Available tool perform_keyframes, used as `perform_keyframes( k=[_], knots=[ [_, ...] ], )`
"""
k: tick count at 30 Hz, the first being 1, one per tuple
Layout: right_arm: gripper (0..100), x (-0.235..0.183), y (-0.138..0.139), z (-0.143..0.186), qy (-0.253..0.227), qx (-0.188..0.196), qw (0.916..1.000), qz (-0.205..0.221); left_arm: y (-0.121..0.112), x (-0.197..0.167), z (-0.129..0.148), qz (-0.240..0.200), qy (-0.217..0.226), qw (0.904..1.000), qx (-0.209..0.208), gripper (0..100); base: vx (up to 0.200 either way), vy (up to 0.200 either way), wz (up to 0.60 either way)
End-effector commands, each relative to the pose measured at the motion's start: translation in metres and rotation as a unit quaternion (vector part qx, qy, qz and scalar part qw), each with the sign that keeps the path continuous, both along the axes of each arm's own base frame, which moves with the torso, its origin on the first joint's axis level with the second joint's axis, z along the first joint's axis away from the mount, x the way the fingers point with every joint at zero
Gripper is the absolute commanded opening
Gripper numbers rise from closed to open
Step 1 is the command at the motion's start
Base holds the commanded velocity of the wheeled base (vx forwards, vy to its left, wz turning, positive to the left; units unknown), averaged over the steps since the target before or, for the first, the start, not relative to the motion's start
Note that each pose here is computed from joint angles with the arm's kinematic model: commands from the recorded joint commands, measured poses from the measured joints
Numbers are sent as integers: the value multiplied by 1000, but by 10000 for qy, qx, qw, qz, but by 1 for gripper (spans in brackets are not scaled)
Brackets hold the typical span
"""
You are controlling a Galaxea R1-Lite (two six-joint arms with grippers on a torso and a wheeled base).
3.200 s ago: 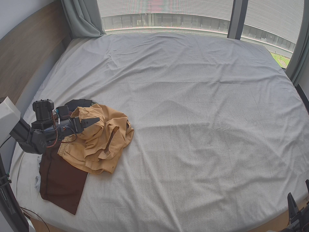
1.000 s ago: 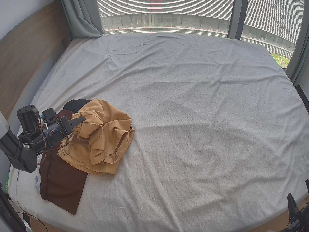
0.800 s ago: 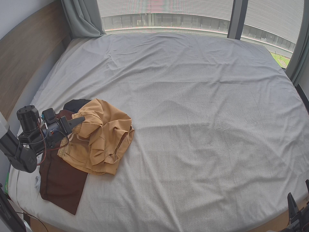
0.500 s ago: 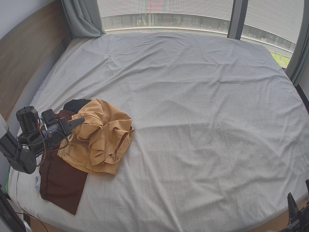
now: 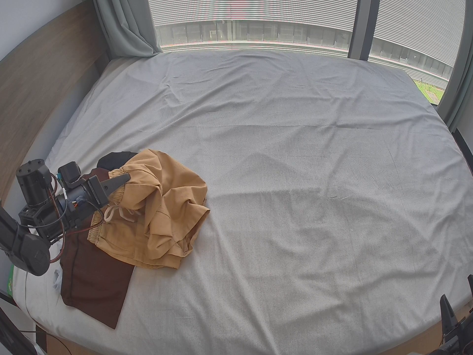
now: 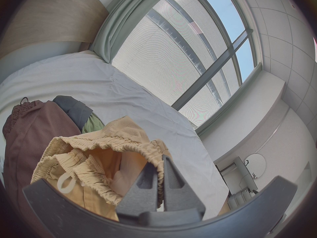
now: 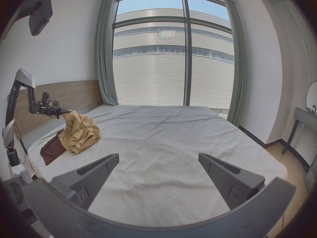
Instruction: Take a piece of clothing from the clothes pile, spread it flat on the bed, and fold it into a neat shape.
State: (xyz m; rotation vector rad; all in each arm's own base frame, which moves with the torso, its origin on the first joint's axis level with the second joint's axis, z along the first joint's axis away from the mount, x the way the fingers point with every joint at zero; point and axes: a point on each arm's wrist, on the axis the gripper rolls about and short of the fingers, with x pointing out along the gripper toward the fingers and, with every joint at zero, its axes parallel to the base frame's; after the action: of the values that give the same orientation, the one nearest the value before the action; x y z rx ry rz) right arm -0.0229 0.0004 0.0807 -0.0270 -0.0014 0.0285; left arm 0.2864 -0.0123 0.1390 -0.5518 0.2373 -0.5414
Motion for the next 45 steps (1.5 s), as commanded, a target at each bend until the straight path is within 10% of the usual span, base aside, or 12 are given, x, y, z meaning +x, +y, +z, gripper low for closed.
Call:
perform_keyframes(
  k=[1,45],
  knots=[
    [100,0,0,-5,36,-3,10000,3,-6,-8,6,-92,-88,9999,-32,0,0,0,0],
    [100,0,0,-5,28,-3,10000,11,-113,-39,45,984,-603,9804,-1599,0,0,0,0]
  ],
)
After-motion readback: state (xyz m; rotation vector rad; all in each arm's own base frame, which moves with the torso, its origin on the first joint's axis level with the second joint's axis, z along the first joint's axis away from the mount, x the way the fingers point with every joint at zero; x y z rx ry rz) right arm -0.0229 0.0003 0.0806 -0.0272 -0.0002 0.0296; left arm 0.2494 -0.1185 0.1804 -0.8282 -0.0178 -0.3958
